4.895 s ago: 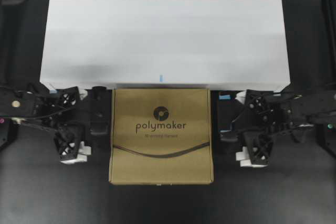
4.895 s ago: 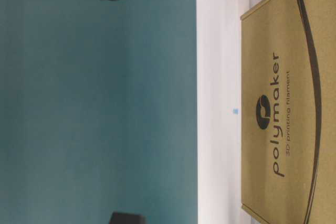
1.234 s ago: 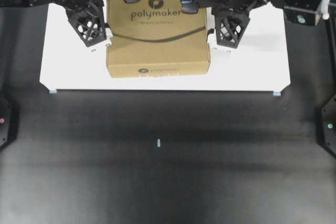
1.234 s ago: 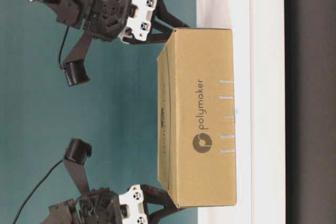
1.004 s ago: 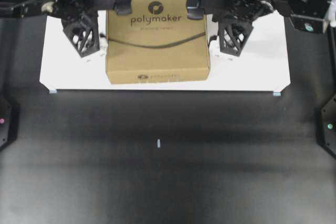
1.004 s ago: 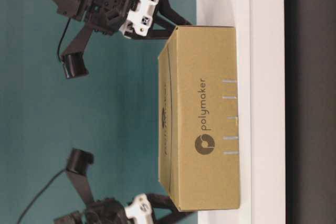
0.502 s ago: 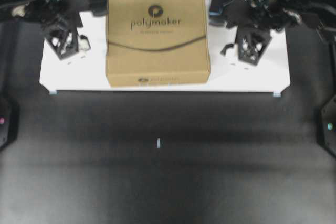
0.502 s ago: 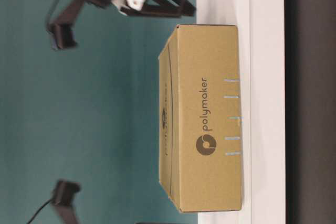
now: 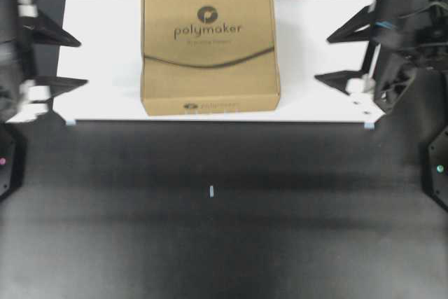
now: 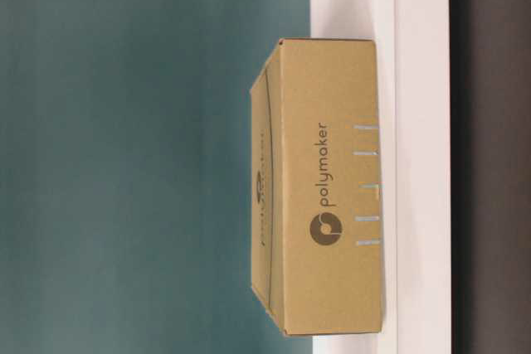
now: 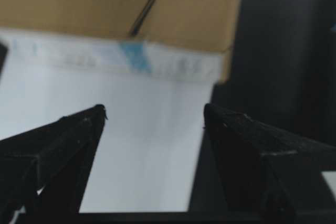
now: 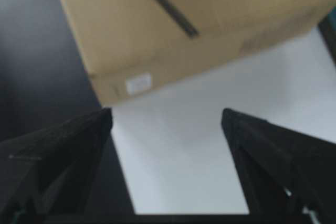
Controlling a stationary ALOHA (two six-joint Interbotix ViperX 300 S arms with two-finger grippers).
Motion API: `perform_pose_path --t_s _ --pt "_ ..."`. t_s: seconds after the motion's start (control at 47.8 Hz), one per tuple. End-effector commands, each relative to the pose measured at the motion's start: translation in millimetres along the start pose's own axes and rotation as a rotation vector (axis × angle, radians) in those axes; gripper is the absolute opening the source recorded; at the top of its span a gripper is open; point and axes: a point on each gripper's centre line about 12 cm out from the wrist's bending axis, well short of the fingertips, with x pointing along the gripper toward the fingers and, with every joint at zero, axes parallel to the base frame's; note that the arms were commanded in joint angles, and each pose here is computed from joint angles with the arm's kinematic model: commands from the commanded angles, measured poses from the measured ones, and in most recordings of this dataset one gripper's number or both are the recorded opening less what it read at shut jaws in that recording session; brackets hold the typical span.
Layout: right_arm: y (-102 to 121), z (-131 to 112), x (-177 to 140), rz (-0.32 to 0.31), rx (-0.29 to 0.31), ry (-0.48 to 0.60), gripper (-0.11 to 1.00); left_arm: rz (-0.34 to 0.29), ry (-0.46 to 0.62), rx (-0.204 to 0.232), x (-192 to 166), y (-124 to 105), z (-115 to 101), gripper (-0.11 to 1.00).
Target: Place the cardboard box on the stand after clamping it between your arms.
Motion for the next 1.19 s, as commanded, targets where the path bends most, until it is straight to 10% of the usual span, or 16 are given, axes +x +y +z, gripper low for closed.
perform_pose_path --t_s 0.0,0.397,1.172 --pt "8 6 -19 0.022 0.007 -0.115 0.8 -0.019 -0.1 0.014 -21 -6 7 0.74" --pt "23 -14 -83 0.097 -0.019 -0.375 0.8 -0.112 -0.255 -0.024 -60 -24 0 0.74" --pt "36 -50 -95 0.211 0.067 -0.446 0.79 -0.217 -0.309 -0.029 -54 -45 -10 0.74"
